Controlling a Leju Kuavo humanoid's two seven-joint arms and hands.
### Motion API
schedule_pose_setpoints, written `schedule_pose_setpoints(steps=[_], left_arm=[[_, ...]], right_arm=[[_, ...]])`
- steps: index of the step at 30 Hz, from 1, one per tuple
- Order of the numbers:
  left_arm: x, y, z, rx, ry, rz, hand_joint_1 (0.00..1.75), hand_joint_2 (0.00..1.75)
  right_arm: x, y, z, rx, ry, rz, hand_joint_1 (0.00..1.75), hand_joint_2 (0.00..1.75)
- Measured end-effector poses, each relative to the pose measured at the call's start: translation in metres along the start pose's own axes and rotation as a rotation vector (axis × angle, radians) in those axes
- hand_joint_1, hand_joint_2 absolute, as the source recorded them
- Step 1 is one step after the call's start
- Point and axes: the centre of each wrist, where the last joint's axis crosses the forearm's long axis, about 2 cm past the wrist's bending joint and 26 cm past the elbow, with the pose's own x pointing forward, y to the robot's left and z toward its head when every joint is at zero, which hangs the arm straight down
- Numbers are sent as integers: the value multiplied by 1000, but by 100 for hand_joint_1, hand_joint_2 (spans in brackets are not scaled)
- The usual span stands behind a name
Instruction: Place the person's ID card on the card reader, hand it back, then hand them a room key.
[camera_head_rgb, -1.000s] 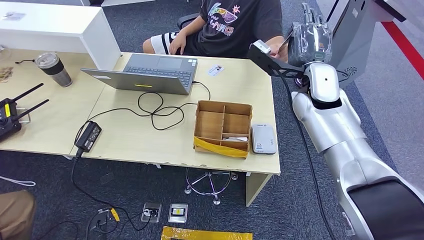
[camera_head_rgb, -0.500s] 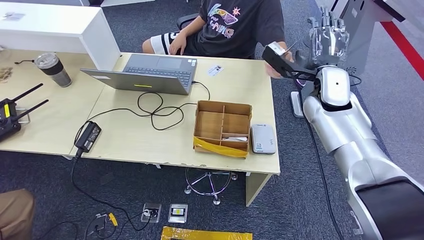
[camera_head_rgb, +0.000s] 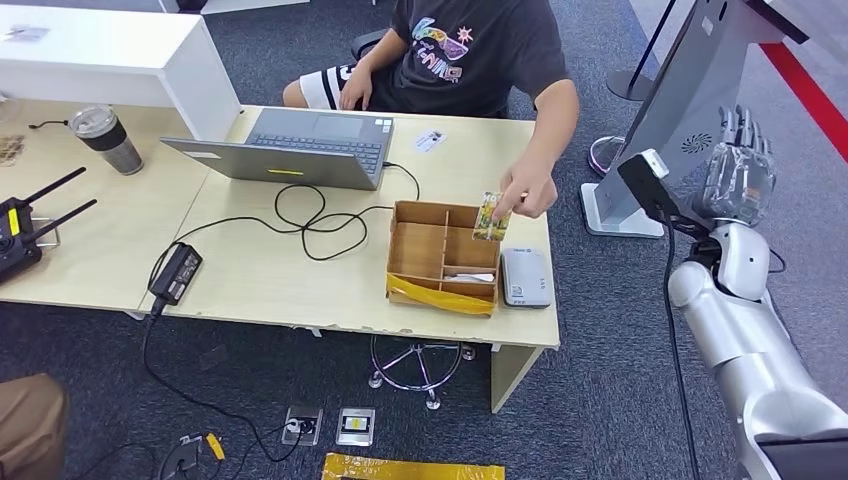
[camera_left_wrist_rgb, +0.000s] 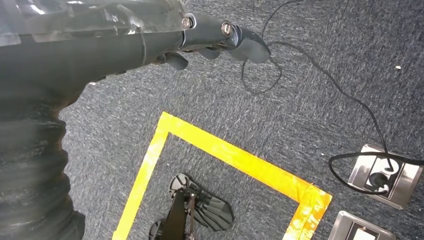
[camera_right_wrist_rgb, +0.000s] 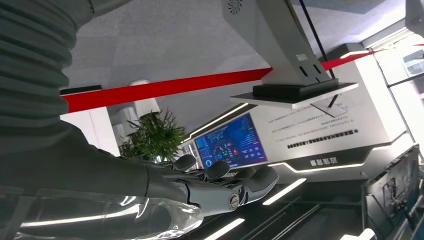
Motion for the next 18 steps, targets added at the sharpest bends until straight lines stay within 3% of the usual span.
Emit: schedule_pose_setpoints(steps=[5,8,14,18], left_arm=[[0,1,0,3,-6,6,0,175],[-3,3,-1,10,-6,12,0,175],[-5,8,-1,47,9,35,0,175],[-5,9,-2,60,17,40,0,175]], right_arm=[[-17,3,10,-12,65,-19,0,175],[-36,10,29,-21,139,-47,0,175],[-80,41,103,43,315,-87,0,175],[-96,56,147,102,407,-94,0,175]])
